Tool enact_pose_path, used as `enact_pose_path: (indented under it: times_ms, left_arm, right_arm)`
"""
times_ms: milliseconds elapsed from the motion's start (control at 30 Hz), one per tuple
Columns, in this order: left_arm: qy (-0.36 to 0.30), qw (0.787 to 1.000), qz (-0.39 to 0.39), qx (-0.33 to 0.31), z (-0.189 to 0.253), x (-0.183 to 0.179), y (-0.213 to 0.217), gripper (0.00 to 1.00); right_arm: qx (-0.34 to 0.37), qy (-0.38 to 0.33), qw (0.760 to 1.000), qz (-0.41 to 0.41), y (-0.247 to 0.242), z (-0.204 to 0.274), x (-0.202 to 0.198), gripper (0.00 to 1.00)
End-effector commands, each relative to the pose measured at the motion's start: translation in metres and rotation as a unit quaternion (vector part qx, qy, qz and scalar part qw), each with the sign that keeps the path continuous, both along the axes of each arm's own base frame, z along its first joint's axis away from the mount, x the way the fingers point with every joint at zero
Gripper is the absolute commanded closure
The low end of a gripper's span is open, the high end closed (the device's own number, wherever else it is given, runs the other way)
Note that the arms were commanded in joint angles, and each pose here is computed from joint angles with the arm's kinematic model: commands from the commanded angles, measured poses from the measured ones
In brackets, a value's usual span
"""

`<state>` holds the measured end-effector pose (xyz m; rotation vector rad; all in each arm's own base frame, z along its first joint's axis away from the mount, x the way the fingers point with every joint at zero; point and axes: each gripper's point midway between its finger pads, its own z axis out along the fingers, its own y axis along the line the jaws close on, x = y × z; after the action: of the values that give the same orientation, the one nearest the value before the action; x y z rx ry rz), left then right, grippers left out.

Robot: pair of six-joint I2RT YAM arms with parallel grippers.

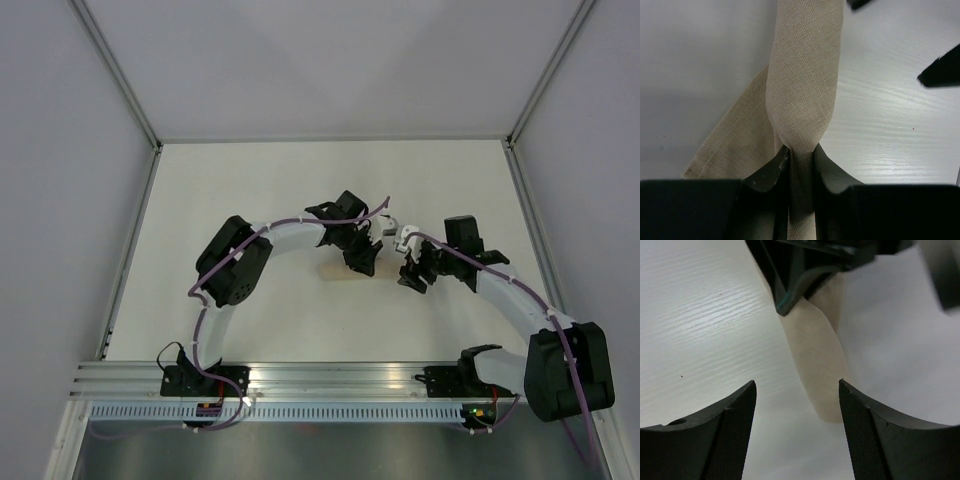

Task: Fold the napkin, place the utensils inside, and roll it up
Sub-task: Roll the napkin at the center of the board.

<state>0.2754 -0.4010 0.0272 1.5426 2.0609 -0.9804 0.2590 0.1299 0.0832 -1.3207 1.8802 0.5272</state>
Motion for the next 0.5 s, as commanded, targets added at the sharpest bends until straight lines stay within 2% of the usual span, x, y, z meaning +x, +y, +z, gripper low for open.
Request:
enact_pose_path:
  times_ms: [0, 233, 467]
  left_arm:
    - [0.100, 0.994, -0.002, 0.052, -0.026, -0.033, 0.013, 0.79]
    - [0.129, 0.990, -0.001, 0.064, -0.033, -0.036, 0.014, 0.78]
    - [0.132, 0.989, 0.001, 0.068, -0.033, -0.032, 0.013, 0.76]
  right_arm:
    - [-0.025, -0.096, 0.995, 0.033, 0.015, 0.002, 0.015, 0.28]
    - [-0.051, -0.134, 0.988, 0.057, 0.036, -0.009, 0.014, 0.27]
    - [-0.083, -0.127, 0.985, 0.083, 0.046, -0.027, 0.005, 0.27]
